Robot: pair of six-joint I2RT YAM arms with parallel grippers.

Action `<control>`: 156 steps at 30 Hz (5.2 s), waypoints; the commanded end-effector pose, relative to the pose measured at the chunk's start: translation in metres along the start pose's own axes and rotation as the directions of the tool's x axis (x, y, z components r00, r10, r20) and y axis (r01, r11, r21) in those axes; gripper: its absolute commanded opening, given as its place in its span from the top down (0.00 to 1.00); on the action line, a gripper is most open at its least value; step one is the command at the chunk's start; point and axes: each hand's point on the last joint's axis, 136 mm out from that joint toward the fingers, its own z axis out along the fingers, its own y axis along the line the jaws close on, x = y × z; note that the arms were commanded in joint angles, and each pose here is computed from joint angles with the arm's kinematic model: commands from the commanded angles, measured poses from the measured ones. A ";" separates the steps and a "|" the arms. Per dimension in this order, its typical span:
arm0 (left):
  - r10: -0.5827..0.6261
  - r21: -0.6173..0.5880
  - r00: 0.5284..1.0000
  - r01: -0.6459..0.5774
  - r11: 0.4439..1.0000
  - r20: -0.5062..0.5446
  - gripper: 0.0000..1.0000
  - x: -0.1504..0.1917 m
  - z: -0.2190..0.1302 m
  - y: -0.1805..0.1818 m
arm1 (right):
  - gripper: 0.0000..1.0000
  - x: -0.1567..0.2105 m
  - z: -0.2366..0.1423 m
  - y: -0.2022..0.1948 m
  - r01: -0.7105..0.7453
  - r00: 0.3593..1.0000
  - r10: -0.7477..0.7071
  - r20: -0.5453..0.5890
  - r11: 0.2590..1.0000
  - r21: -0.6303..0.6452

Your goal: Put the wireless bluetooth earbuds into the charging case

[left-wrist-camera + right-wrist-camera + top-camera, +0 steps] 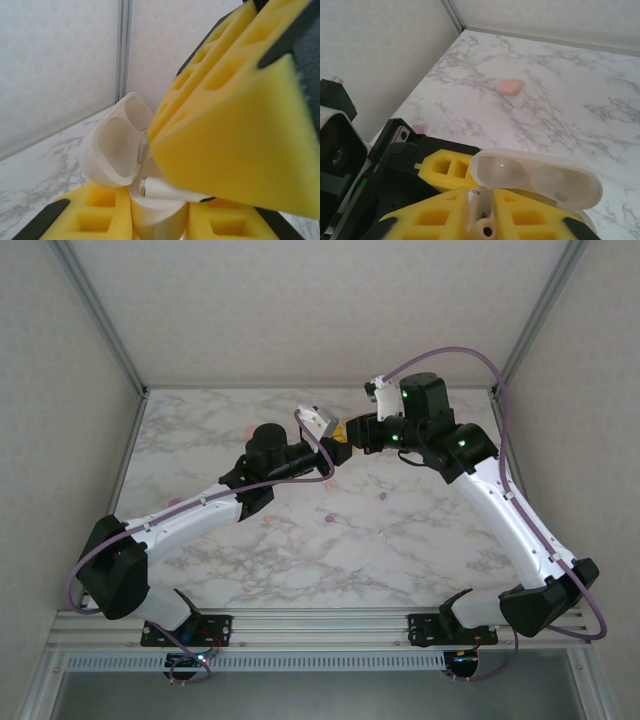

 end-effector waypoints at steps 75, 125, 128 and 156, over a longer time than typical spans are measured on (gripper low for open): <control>0.199 -0.239 0.980 -0.200 0.950 -0.029 0.82 -0.008 -0.081 0.050 | 0.84 0.331 0.011 -0.200 -0.158 0.086 0.749 -0.657 0.662 0.733; 0.147 -0.210 0.988 -0.153 0.966 -0.043 0.81 -0.012 -0.065 0.049 | 0.77 0.309 0.029 -0.192 -0.219 0.370 0.718 -0.589 0.684 0.696; 0.143 -0.200 0.988 -0.150 0.968 -0.050 0.81 -0.009 -0.061 0.048 | 0.78 0.281 0.024 -0.187 -0.254 0.447 0.709 -0.546 0.686 0.682; 0.137 -0.105 0.988 -0.129 0.986 0.071 0.80 -0.012 0.005 0.015 | 0.77 -0.034 -0.020 -0.023 -0.542 0.831 0.547 0.099 0.837 -0.076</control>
